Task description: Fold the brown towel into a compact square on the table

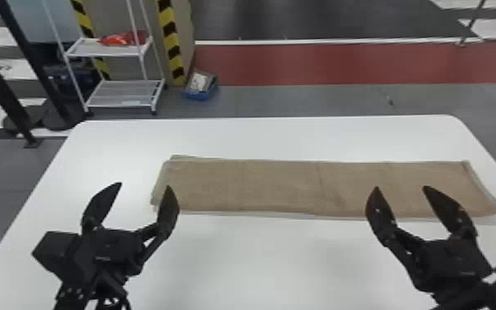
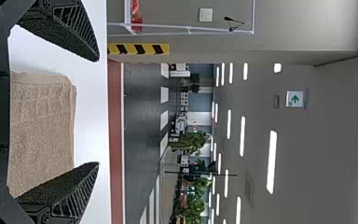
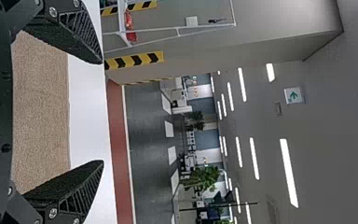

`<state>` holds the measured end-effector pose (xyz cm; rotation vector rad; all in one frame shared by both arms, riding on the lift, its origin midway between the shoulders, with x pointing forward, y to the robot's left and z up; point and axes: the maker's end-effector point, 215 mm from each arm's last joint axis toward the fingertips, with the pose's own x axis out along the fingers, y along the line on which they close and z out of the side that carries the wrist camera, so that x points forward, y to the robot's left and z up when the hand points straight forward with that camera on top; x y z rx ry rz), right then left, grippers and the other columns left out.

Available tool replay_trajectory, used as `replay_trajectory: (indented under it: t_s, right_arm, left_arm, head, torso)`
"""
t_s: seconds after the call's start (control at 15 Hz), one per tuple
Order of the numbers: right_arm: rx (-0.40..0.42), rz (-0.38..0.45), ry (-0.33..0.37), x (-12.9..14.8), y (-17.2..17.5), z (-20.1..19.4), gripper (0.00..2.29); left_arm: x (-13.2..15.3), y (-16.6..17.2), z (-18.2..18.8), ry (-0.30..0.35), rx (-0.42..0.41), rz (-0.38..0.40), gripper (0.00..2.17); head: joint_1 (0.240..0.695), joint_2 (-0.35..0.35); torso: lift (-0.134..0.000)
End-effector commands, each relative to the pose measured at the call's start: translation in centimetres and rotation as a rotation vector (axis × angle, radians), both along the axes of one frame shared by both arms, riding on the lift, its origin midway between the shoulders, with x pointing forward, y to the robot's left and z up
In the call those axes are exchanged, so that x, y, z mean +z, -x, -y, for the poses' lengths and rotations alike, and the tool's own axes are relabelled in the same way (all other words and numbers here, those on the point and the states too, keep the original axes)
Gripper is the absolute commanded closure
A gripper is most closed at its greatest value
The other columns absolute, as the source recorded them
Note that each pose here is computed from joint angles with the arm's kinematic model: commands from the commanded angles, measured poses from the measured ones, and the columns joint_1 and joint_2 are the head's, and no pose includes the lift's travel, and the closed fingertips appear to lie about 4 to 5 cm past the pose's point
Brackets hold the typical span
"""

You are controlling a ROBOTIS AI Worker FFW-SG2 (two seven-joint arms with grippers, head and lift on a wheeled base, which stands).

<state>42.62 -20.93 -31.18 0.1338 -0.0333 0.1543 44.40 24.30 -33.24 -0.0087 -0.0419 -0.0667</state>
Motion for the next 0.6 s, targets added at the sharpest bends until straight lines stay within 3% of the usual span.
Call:
replay_trajectory:
  t_s: [0.0,0.53]
  right_arm:
    - [0.0,0.001,-0.004,0.03,0.06,-0.07,0.13]
    - [-0.004,0.005,-0.002,0.09,0.2,0.03,0.13]
  left_arm:
    - [0.0,0.02,-0.13,-0.004,0.003,0.003,0.08]
    - [0.41,0.02,-0.65,-0.004,0.023,0.026,0.09]
  head:
    - [0.695,0.044]
    - [0.695,0.052]
  torso:
    - [-0.123]
    - [-0.123]
